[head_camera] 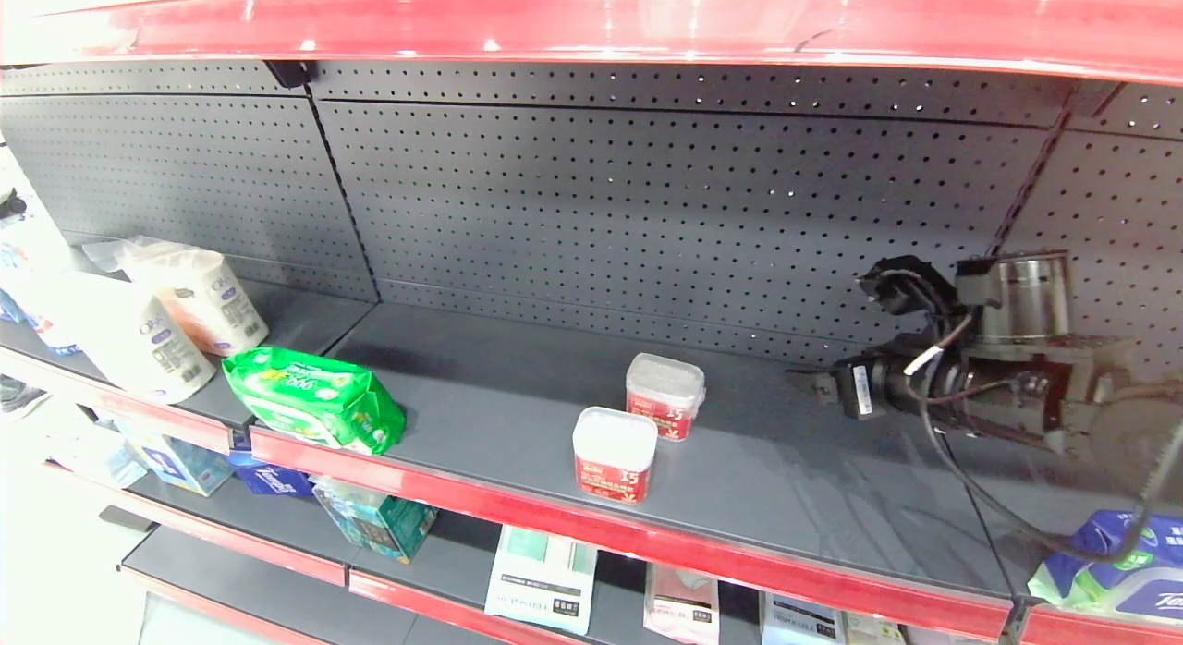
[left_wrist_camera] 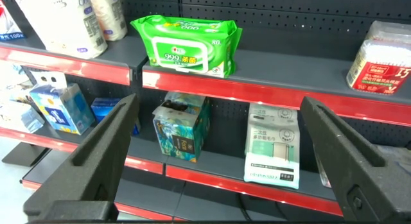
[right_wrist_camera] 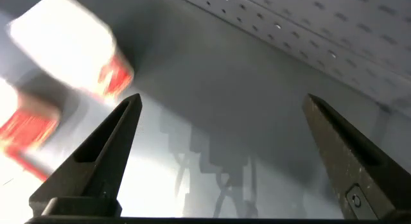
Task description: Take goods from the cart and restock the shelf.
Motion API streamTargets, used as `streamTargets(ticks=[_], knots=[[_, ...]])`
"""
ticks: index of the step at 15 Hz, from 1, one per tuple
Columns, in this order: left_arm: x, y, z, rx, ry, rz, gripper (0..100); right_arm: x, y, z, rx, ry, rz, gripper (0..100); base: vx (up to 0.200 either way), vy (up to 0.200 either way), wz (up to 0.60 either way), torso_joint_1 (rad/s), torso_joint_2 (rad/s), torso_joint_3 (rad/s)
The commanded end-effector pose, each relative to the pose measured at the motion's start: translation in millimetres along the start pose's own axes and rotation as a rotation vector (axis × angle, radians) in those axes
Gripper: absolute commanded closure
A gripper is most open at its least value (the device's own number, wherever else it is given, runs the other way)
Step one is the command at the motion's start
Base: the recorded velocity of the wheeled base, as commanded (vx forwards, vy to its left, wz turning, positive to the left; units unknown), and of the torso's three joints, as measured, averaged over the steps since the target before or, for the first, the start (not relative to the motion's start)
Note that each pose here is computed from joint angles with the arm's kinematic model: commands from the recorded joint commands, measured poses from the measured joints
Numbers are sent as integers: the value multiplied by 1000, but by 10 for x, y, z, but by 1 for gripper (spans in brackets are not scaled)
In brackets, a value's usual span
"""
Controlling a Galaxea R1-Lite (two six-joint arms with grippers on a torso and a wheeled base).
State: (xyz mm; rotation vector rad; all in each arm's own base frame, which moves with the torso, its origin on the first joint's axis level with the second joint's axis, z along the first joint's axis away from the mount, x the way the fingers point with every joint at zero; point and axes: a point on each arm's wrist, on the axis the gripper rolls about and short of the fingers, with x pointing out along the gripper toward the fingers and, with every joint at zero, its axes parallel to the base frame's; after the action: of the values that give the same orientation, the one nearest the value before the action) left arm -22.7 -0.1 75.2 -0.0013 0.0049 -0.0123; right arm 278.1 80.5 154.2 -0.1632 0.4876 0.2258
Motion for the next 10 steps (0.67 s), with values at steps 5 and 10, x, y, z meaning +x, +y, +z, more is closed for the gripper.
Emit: streamTargets(ticks=[5,10], knots=[[1,0,0,0,1,0,0,-1398,-202,-497,44,-208,-30,0,0,0,0,0,0,0],[1,0,0,0,1,0,0,-2039,-121,-1235,49,-386,-38,0,0,0,0,0,0,0]])
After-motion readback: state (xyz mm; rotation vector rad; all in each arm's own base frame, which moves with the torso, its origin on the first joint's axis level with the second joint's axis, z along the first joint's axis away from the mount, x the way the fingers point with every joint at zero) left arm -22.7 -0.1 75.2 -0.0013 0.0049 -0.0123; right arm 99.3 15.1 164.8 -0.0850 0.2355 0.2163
